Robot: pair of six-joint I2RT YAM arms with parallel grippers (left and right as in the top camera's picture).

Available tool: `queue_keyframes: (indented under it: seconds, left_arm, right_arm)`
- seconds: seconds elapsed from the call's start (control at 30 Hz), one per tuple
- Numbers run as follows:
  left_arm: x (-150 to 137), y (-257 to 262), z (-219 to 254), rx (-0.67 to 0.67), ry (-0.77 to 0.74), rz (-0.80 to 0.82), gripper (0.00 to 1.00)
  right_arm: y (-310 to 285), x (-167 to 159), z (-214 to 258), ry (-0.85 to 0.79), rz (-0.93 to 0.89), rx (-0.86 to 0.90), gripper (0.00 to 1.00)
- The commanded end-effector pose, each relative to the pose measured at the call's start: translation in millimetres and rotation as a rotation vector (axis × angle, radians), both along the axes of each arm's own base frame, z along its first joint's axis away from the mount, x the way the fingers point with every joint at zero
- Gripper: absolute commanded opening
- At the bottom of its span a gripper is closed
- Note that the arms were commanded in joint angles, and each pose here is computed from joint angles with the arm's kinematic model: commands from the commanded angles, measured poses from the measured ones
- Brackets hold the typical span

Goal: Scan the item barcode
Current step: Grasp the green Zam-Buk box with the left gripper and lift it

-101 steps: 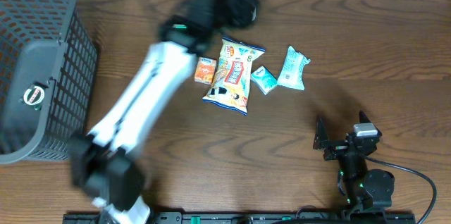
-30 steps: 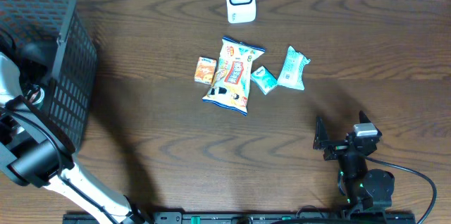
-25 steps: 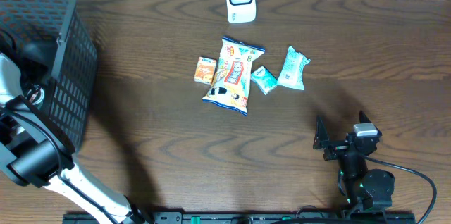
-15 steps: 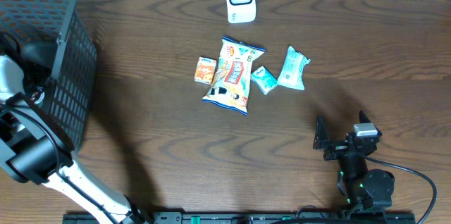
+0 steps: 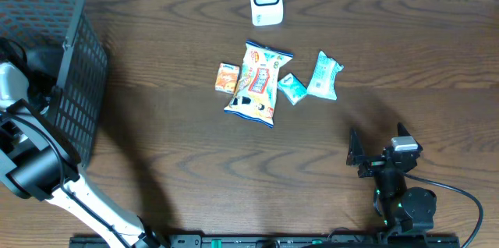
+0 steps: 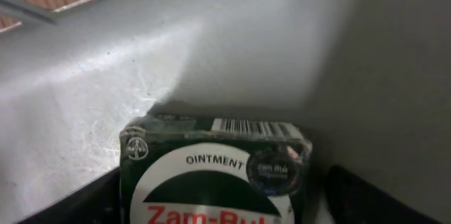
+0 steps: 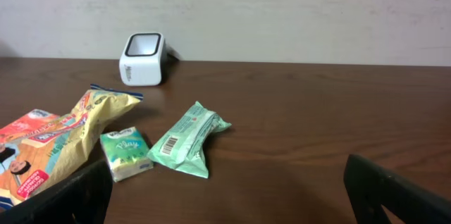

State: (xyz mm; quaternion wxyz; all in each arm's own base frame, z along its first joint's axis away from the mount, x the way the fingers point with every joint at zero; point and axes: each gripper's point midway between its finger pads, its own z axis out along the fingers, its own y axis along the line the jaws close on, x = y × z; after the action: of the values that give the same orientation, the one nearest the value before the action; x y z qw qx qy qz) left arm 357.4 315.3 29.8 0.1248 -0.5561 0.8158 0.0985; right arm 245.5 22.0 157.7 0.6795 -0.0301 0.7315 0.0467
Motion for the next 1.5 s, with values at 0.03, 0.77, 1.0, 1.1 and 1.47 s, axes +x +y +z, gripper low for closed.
queue_keyframes:
  seconds: [0.03, 0.77, 1.0, 1.1, 1.47]
  left_arm:
    - [-11, -12, -19, -0.056, 0.057, -0.006, 0.74]
    - [15, -16, 90, 0.006, -0.193, -0.039, 0.42]
    - [29, -32, 201, 0.062, -0.521, -0.019, 0.43]
    - [30, -47, 260, 0.06, -0.713, 0.006, 0.43]
    - [31, -186, 396, -0.186, -1.14, -0.287, 0.43]
  right_arm:
    - [-1, 0, 0, 0.001, -0.004, 0.014, 0.99]
    - [-1, 0, 0, 0.001, -0.004, 0.014, 0.99]
    - [-1, 0, 0, 0.001, -0.004, 0.014, 0.99]
    - [-1, 0, 0, 0.001, -0.004, 0.014, 0.99]
    - [-1, 0, 0, 0.001, -0.004, 0.014, 0.99]
